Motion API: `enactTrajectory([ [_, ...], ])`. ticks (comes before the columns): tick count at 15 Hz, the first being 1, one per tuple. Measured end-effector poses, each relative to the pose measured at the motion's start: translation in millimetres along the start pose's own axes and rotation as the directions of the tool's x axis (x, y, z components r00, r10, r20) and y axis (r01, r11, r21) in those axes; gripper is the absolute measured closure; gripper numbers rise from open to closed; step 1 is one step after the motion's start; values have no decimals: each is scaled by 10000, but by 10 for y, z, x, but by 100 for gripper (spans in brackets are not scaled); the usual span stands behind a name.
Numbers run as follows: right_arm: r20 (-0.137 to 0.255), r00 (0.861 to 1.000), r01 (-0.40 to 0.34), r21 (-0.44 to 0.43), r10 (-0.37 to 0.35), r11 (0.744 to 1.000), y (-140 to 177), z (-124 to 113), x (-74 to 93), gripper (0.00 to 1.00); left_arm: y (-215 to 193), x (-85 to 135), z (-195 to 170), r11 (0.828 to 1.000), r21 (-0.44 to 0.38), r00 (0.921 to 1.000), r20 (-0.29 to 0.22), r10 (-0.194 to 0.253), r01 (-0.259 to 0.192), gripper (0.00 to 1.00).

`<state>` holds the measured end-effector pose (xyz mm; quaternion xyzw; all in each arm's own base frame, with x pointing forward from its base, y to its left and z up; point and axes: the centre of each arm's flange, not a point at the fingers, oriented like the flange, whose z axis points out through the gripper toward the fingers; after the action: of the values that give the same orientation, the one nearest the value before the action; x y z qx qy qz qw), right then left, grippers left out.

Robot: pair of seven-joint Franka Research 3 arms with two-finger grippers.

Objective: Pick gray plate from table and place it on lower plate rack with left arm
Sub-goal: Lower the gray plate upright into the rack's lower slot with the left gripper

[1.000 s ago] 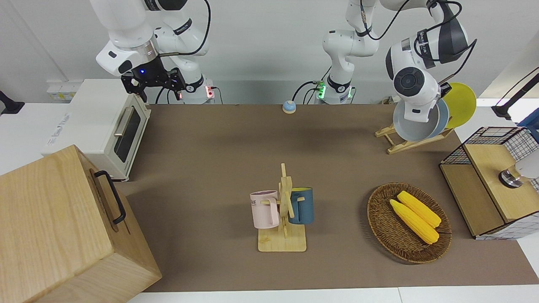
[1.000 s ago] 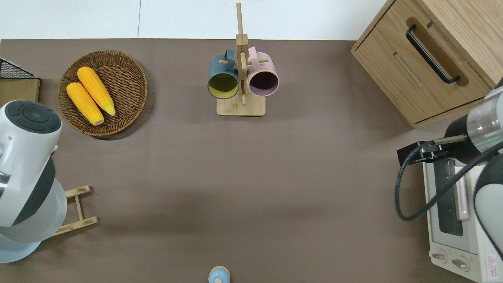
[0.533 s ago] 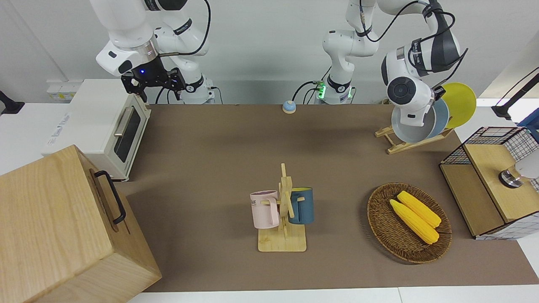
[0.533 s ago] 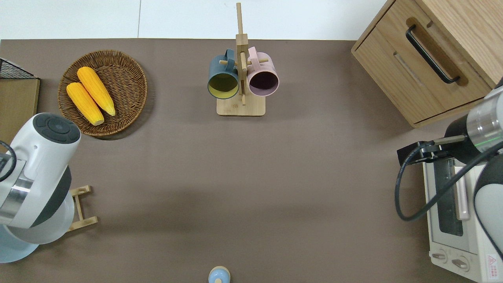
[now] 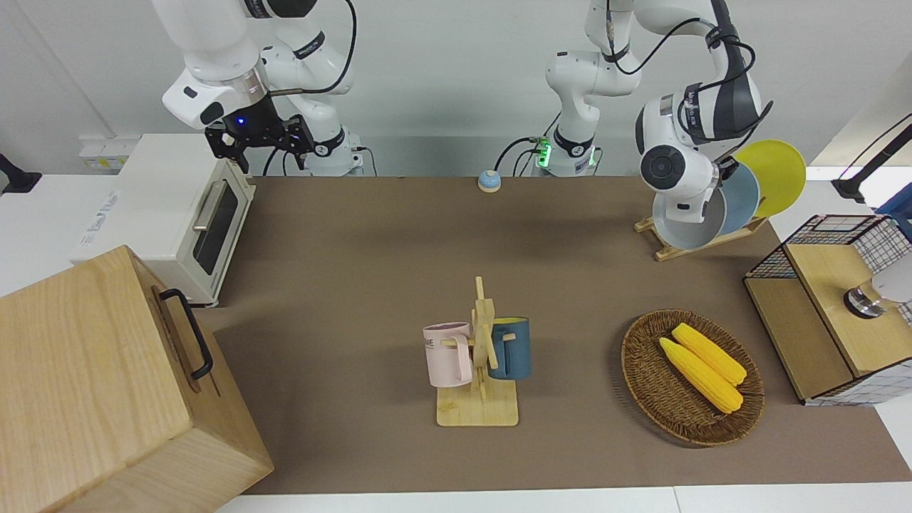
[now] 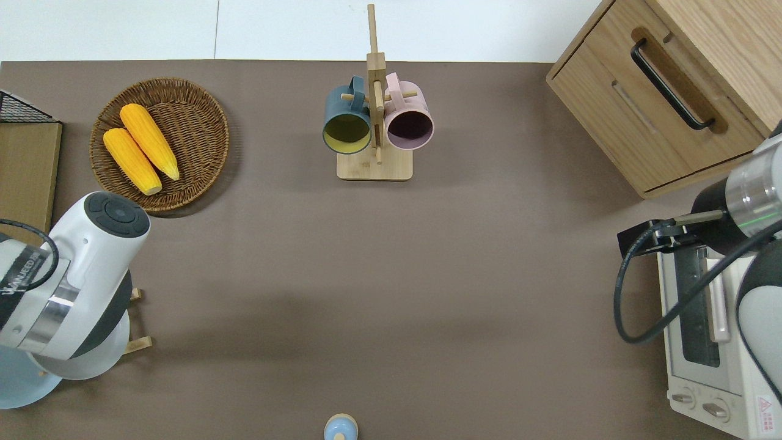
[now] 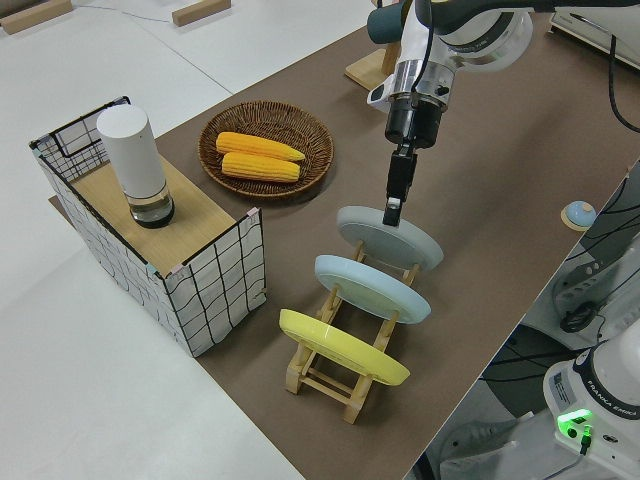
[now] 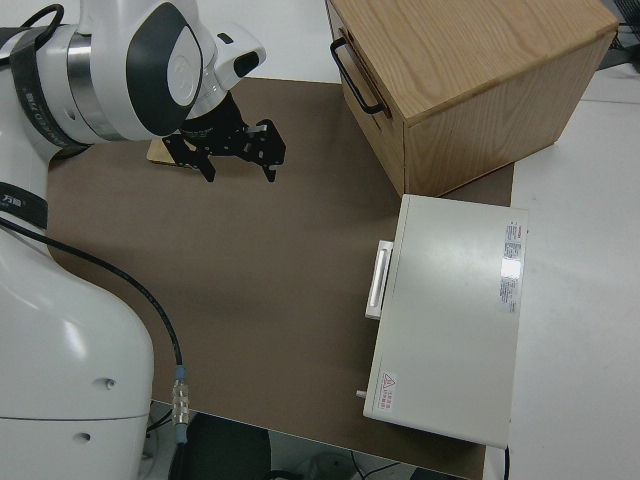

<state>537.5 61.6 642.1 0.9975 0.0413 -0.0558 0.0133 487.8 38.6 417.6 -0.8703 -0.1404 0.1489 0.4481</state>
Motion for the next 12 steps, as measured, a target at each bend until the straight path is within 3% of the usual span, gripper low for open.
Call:
enactTrajectory([
  [9, 0, 10000, 0, 0, 0, 10000, 0, 0, 0, 1, 135, -29, 57, 9999, -80, 9998, -149, -141, 140, 93],
  [10, 0, 10000, 0, 0, 0, 10000, 0, 0, 0, 1, 148, -26, 59, 9998, -119, 9997, -190, -131, 128, 85],
  [12, 0, 10000, 0, 0, 0, 10000, 0, 0, 0, 1, 166, -22, 61, 9998, -172, 9996, -255, -111, 107, 55],
])
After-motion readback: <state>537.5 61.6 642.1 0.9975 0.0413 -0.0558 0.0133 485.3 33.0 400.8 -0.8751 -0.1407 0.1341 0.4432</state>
